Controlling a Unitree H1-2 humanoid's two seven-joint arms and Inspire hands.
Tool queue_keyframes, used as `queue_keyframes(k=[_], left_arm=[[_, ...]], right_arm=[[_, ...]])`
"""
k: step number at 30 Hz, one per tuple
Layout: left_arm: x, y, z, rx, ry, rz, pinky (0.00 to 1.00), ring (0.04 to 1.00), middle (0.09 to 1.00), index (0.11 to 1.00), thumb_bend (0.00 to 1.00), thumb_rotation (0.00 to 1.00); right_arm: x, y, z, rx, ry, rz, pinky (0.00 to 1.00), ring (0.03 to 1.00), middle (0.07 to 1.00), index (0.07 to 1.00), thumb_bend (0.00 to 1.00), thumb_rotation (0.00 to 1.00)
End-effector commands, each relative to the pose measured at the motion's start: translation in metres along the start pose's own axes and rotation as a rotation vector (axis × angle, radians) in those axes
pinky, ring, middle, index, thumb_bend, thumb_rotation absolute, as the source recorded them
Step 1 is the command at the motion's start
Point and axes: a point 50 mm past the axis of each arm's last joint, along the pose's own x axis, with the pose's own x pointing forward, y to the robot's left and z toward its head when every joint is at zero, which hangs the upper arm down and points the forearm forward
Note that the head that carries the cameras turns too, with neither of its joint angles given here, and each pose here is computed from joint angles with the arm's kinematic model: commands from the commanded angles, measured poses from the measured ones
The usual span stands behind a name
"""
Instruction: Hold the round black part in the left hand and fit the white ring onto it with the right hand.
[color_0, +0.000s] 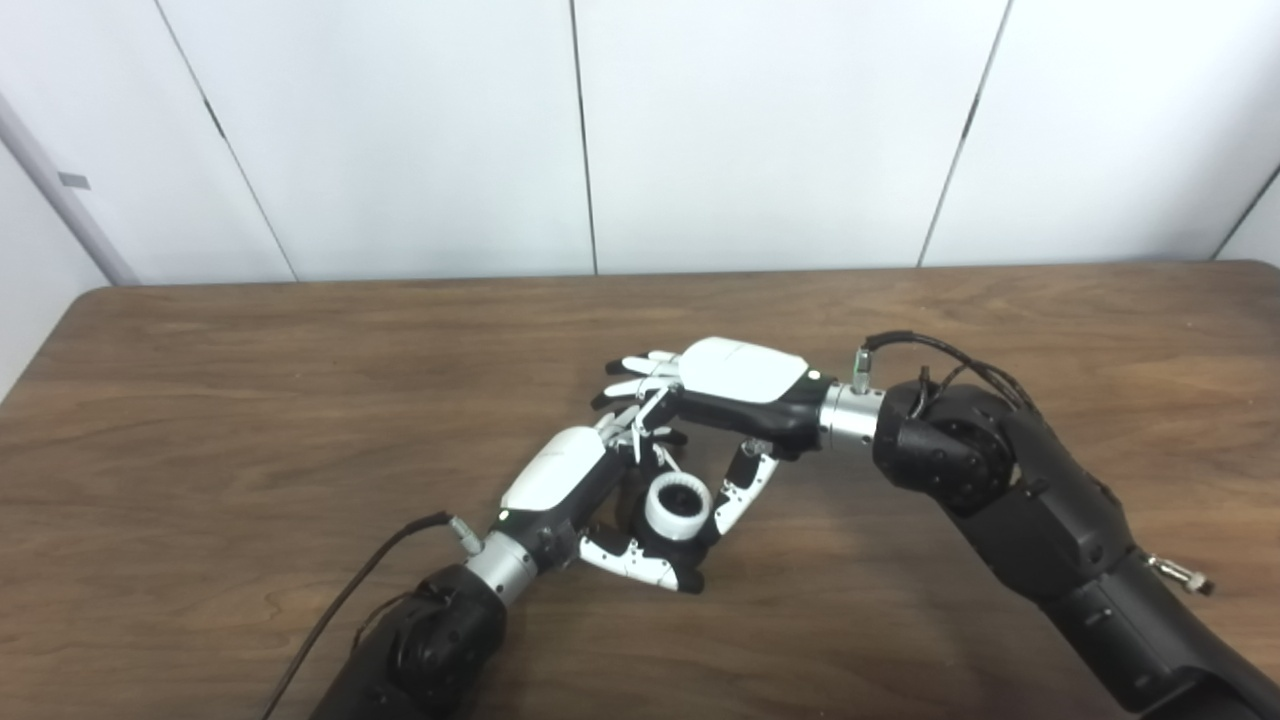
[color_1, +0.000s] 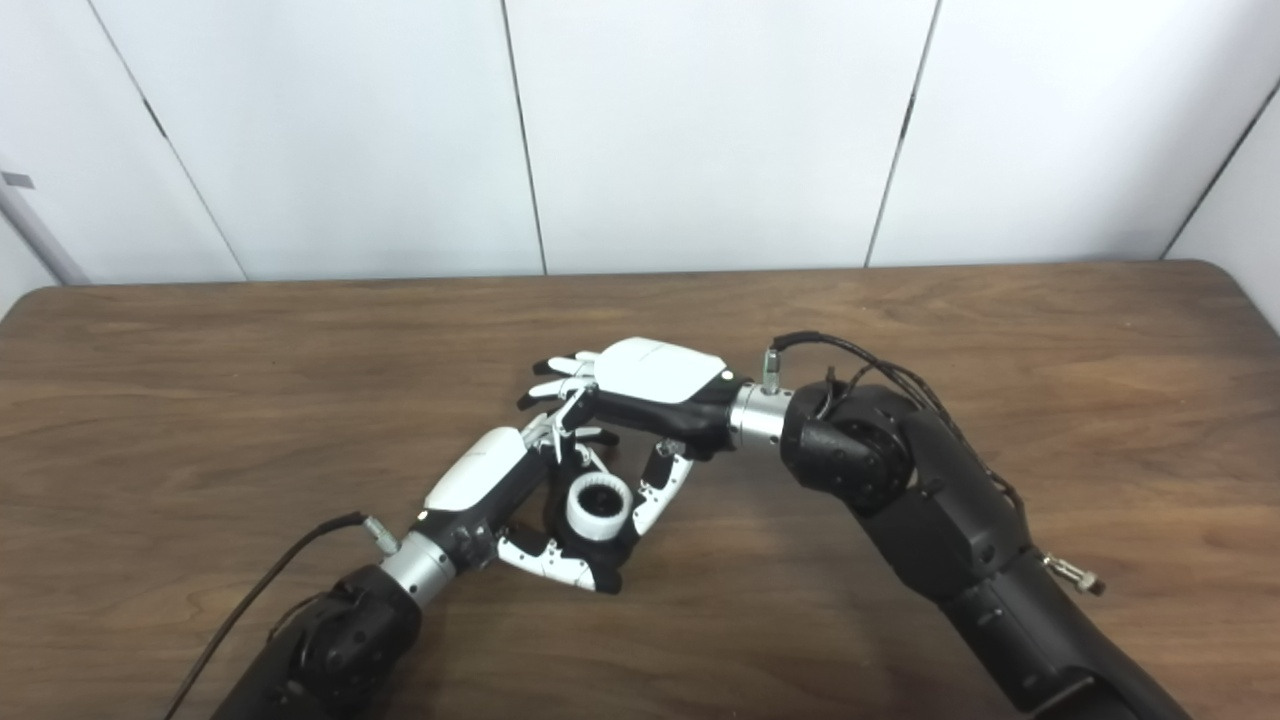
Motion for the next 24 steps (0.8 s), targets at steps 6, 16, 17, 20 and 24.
queue_keyframes(k=[6, 16, 17, 20, 24], left_arm=[[0.008, -0.003, 0.003, 0.005, -0.011, -0.016, 1.00, 1.000, 0.847, 0.478, 0.52, 0.06], [0.008, -0.007, -0.002, 0.017, -0.006, -0.023, 1.00, 1.000, 0.846, 0.477, 0.52, 0.06], [0.008, -0.008, -0.003, 0.019, -0.006, -0.025, 1.00, 1.000, 0.853, 0.477, 0.52, 0.06], [0.009, -0.009, -0.004, 0.029, 0.007, -0.030, 1.00, 1.000, 0.852, 0.477, 0.53, 0.06], [0.009, -0.012, -0.005, 0.033, 0.011, -0.028, 1.00, 1.000, 0.842, 0.478, 0.53, 0.06]], right_arm=[[0.000, -0.008, 0.006, -0.026, -0.026, 0.001, 1.00, 1.000, 0.931, 0.529, 0.76, 0.19], [-0.011, -0.010, 0.008, -0.013, -0.048, -0.011, 1.00, 1.000, 0.975, 0.621, 1.00, 0.26], [-0.012, -0.010, 0.008, -0.011, -0.053, -0.016, 1.00, 1.000, 0.975, 0.640, 1.00, 0.26], [-0.017, -0.012, 0.009, 0.003, -0.067, -0.037, 1.00, 1.000, 0.986, 0.697, 1.00, 0.26], [-0.022, -0.013, 0.013, 0.017, -0.082, -0.046, 1.00, 1.000, 1.000, 0.816, 1.00, 0.26]])
